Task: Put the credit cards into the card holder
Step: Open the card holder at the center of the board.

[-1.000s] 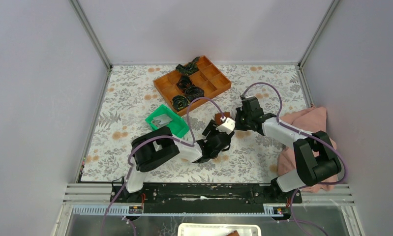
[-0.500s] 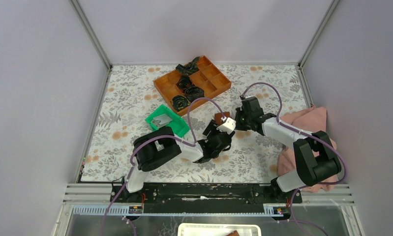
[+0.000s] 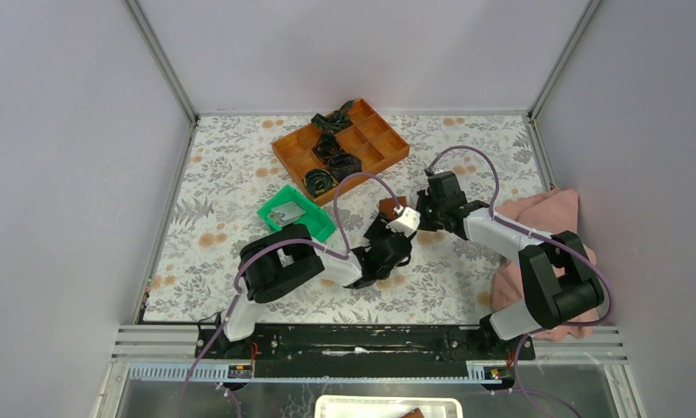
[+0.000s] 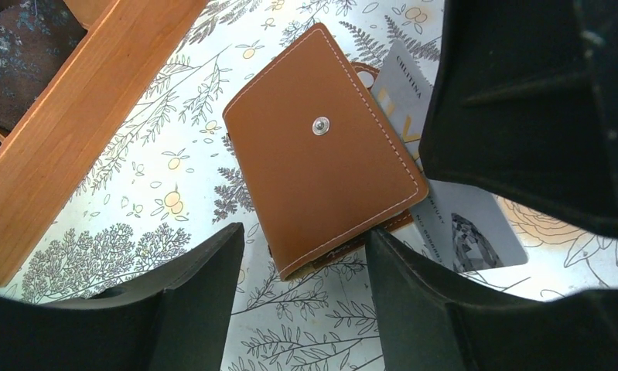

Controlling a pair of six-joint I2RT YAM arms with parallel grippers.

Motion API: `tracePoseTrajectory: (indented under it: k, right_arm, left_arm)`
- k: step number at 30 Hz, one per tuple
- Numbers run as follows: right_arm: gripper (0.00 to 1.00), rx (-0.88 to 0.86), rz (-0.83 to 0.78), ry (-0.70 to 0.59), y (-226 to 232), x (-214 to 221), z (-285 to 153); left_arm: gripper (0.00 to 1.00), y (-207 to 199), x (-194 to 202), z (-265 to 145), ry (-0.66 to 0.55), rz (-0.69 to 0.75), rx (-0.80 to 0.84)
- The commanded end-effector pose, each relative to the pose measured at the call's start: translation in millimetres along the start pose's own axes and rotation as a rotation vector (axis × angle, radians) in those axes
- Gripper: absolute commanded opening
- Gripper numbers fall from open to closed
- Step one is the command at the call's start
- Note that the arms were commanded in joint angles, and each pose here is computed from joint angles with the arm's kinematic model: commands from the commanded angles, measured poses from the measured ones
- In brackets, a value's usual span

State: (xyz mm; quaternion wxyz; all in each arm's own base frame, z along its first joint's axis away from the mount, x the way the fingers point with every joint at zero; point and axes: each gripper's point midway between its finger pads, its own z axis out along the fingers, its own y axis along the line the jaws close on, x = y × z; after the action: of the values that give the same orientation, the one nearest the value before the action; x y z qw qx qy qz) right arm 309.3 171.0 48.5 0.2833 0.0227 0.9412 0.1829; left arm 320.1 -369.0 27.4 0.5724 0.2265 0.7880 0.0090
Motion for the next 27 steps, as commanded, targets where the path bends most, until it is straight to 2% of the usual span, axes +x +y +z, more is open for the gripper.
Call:
tracePoseTrajectory:
  k: [1, 11, 21, 27]
  right_arm:
    - [0.0, -0.022, -0.018, -0.002, 5, 1, 3]
    - [0.0, -0.027, -0.016, 0.002, 6, 1, 4]
    - [0.0, -0.037, -0.012, -0.015, 10, -5, 3]
    - [0.0, -0.036, 0.001, -0.022, 10, -7, 5]
  left_arm:
    - [0.64, 8, -24, -1, -0.081, -0.069, -0.031]
    - [0.6, 15, -29, -2, -0.098, -0.128, -0.033]
    - [0.42, 34, -38, -4, -0.121, -0.253, -0.041]
    - [0.4, 41, -38, -2, -0.105, -0.365, -0.017]
